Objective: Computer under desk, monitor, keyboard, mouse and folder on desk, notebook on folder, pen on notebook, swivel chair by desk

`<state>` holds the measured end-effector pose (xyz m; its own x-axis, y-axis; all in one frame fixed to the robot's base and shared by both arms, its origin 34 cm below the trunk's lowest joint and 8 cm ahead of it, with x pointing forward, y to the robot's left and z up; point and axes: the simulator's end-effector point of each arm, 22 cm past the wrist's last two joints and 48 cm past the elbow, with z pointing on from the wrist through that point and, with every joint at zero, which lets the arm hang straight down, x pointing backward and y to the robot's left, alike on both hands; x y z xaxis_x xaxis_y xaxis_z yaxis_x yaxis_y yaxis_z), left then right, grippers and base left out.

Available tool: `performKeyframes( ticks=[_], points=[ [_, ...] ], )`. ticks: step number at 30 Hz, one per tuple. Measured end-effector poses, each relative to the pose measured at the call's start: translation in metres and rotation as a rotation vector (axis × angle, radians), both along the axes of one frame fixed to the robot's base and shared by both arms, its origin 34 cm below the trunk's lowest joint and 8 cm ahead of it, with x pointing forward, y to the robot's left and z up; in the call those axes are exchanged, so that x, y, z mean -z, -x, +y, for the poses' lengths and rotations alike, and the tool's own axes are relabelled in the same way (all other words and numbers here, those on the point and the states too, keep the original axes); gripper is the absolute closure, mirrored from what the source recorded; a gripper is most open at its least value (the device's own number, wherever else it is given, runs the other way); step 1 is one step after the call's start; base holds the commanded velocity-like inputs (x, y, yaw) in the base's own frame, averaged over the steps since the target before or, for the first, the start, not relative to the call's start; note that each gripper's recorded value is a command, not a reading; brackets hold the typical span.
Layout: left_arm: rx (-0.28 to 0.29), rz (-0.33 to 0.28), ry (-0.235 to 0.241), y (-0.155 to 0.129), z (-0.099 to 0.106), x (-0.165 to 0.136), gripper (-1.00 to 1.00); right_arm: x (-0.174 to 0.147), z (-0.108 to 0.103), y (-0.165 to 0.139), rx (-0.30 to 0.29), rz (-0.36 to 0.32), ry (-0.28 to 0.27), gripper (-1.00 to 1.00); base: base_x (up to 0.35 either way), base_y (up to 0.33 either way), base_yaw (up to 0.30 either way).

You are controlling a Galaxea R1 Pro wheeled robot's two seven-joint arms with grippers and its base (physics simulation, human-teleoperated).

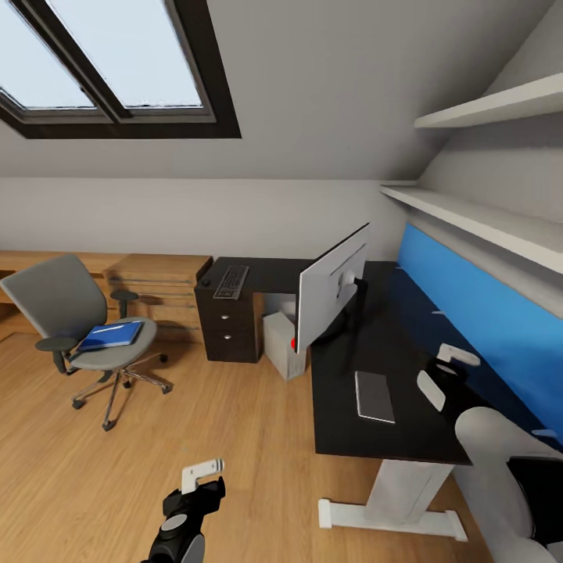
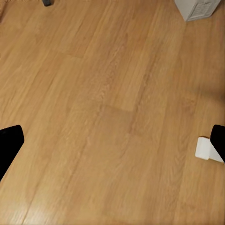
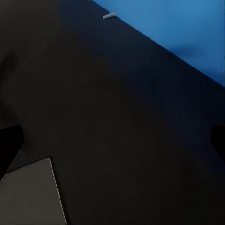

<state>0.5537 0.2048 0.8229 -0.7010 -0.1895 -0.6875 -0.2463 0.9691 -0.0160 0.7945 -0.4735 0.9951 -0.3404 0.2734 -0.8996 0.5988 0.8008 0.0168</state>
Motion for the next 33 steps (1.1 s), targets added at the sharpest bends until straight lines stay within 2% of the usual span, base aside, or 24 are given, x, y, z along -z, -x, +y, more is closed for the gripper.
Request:
performKeyframes(
  ticks=[2, 5, 6, 8, 10, 11, 16, 19, 26, 33],
  points=[
    [-0.001, -0.004, 0.0, -0.001, 0.0, -0.001, -1.0, -0.004, 0.009, -0.006, -0.011, -0.015, 0.007, -1.0, 0.0, -0.005, 0.0],
    [-0.003, -0.013, 0.002, -0.003, 0.001, -0.005, -1.0, -0.003, 0.034, -0.015, -0.025, -0.032, -0.018, -1.0, 0.0, -0.002, 0.0],
    [-0.003, -0.014, 0.003, -0.004, 0.001, -0.005, -1.0, 0.006, 0.04, -0.012, -0.017, -0.024, -0.05, -1.0, 0.0, 0.0, 0.0],
    [-0.004, -0.015, 0.005, -0.004, 0.001, -0.006, -1.0, 0.034, 0.05, 0.001, 0.021, 0.007, -0.147, -1.0, 0.0, 0.0, 0.0],
    [-0.004, -0.016, 0.005, -0.004, 0.001, -0.006, -1.0, 0.045, 0.056, 0.005, 0.032, 0.013, -0.187, -1.0, 0.0, 0.0, 0.0],
    [-0.005, -0.017, 0.005, -0.005, 0.001, -0.007, -1.0, 0.055, 0.081, 0.007, 0.046, -0.026, -0.247, -1.0, 0.0, 0.0, 0.0],
    [-0.004, -0.019, 0.005, -0.005, 0.002, -0.007, -1.0, 0.061, 0.083, 0.015, 0.063, -0.073, -0.229, -1.0, 0.0, 0.0, 0.0],
    [-0.004, -0.019, 0.005, -0.005, 0.002, -0.007, -1.0, 0.068, 0.081, 0.024, 0.062, -0.087, -0.193, -1.0, 0.0, 0.0, 0.0],
    [-0.004, -0.019, 0.004, -0.005, 0.002, -0.008, -1.0, 0.067, 0.081, 0.025, 0.028, -0.09, -0.135, -1.0, 0.045, 0.0, 0.0],
    [-0.003, -0.018, 0.006, -0.004, 0.001, -0.007, -1.0, 0.066, 0.082, 0.025, 0.007, -0.09, -0.108, -1.0, 0.27, 0.0, 0.0]
  ],
)
